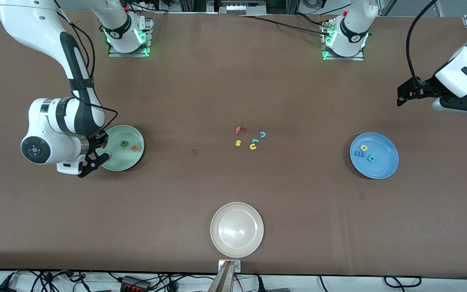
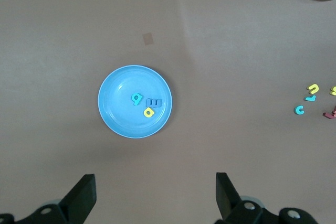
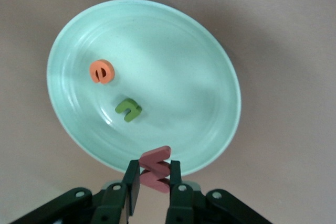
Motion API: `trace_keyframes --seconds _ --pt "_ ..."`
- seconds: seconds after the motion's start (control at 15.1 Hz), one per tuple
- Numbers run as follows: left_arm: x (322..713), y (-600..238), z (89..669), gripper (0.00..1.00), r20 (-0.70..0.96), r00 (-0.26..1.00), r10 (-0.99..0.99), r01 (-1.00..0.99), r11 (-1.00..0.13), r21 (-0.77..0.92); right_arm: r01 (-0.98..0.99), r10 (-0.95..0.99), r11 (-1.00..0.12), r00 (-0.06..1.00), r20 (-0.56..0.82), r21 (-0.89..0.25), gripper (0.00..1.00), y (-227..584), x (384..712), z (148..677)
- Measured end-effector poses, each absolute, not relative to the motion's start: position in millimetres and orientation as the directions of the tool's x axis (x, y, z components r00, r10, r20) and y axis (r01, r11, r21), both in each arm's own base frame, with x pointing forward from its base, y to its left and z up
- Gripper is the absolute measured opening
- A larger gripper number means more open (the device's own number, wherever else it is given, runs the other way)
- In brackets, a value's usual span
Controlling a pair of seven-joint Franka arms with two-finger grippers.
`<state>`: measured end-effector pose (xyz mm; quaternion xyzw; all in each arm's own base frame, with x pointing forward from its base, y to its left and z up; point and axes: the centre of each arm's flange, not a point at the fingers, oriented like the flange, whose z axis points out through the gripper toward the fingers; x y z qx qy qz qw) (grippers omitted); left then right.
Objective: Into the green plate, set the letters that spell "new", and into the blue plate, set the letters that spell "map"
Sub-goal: 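Carry the pink w to the green plate while the left arm returns to rest, then release the pink w onto the green plate with the right gripper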
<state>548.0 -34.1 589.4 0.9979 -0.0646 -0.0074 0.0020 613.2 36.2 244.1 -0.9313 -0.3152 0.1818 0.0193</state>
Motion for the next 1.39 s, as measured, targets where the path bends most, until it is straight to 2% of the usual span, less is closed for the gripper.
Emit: trace_keyframes --seconds 0.86,0.93,1.13,1.39 --pt "546.4 -37.9 595.0 1.0 -0.019 0.99 -0.137 -0.137 -0.991 0.005 0.609 0.608 -0.788 0.745 -0.274 -0.093 0.27 40.9 614.8 189.2" --pt "546.4 -37.8 595.0 1.0 -0.02 0.99 -0.137 -0.137 -0.991 0.005 0.607 0.606 -0.789 0.747 -0.273 -0.091 0.31 40.8 615.0 186.5" --pt "546.2 -37.9 594.9 1.0 -0.021 0.99 -0.138 -0.138 -0.99 0.005 0.605 0.604 -0.791 0.752 -0.264 -0.086 0.58 41.4 617.8 194.3" --pt "546.6 -38.3 598.3 1.0 -0.014 0.99 -0.139 -0.139 -0.99 0.005 0.591 0.595 -0.8 0.763 -0.253 -0.101 0.94 40.4 624.5 260.3"
